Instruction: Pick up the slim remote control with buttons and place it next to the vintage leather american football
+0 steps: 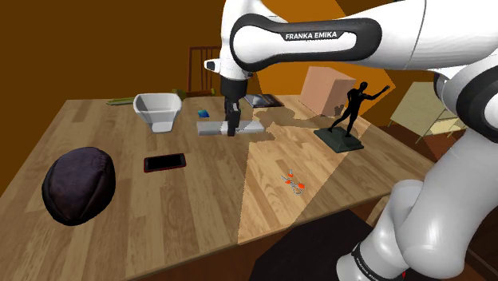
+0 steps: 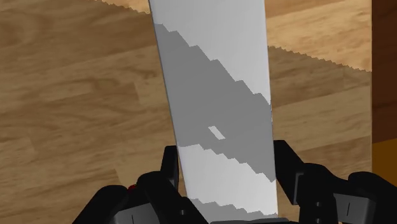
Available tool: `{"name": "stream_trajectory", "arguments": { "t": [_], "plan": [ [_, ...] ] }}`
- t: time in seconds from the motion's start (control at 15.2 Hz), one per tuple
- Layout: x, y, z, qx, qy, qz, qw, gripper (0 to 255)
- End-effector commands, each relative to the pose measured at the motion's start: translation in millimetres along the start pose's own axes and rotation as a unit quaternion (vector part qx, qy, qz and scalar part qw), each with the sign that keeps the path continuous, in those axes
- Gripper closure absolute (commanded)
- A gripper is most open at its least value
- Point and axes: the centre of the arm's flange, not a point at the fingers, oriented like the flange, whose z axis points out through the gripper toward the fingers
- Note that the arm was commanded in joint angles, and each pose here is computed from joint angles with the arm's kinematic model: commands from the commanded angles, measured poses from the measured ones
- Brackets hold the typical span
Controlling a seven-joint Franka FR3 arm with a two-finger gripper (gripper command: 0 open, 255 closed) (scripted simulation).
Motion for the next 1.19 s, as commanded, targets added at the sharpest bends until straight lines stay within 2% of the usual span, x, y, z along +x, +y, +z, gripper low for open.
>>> {"name": "stream_trajectory", "arguments": {
  "t": [0.0,1.12],
  "plan": [
    [19.9,-18.0,1.8,0.0,0.0,0.001,1.0,255],
    [199.5,-152.5,3.9,0.0,0.0,0.001,1.0,255]
  ]
}}
